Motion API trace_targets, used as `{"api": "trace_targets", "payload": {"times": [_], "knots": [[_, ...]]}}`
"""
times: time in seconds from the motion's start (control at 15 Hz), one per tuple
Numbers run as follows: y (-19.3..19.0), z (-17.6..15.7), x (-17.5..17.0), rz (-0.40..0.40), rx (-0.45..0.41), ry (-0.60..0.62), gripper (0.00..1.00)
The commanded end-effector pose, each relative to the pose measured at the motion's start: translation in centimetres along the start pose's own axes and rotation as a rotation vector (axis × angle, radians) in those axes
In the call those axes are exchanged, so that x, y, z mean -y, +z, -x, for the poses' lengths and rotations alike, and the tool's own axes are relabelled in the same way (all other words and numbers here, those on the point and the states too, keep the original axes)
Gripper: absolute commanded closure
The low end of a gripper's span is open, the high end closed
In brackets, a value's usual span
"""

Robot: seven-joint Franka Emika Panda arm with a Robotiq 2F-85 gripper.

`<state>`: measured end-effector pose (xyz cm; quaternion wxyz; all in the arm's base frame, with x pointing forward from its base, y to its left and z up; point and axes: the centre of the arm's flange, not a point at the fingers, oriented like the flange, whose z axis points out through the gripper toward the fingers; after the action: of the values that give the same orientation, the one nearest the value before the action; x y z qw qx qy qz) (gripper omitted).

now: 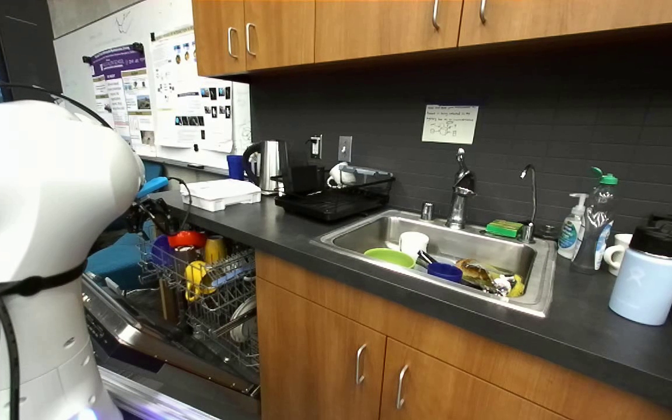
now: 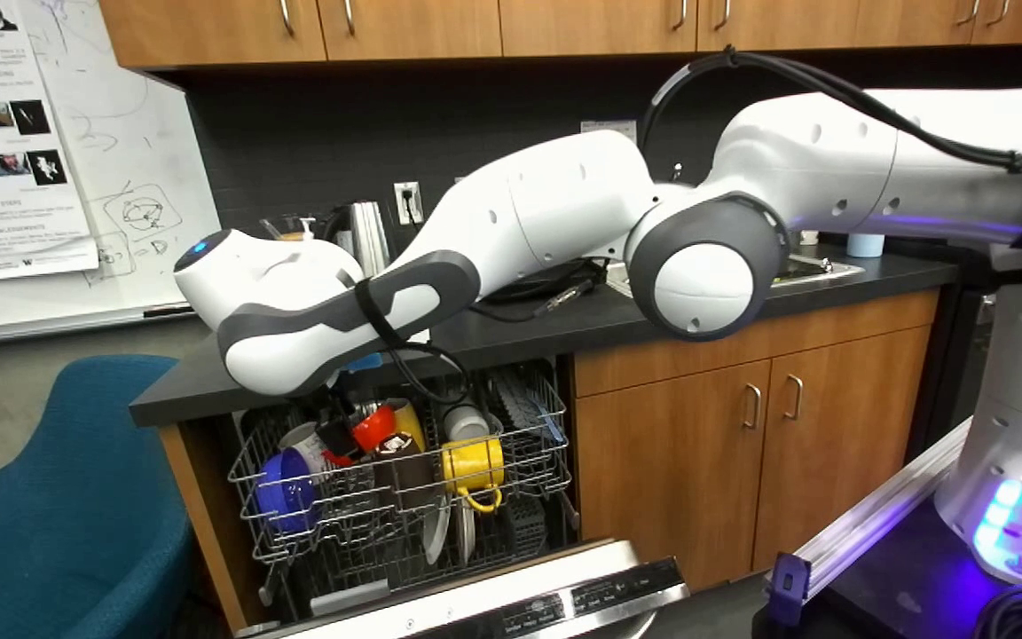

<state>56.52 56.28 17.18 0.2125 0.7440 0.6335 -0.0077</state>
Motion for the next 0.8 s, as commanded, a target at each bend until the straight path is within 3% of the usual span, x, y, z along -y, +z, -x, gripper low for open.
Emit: {"api": "trace_targets", "payload": {"times": [0.0, 0.73], "knots": [[-0.30, -2.25, 0.00, 0.057, 0.033, -0.068, 0.00], [-0.29, -2.20, -0.49, 0.098, 0.112, -0.162, 0.00]]}}
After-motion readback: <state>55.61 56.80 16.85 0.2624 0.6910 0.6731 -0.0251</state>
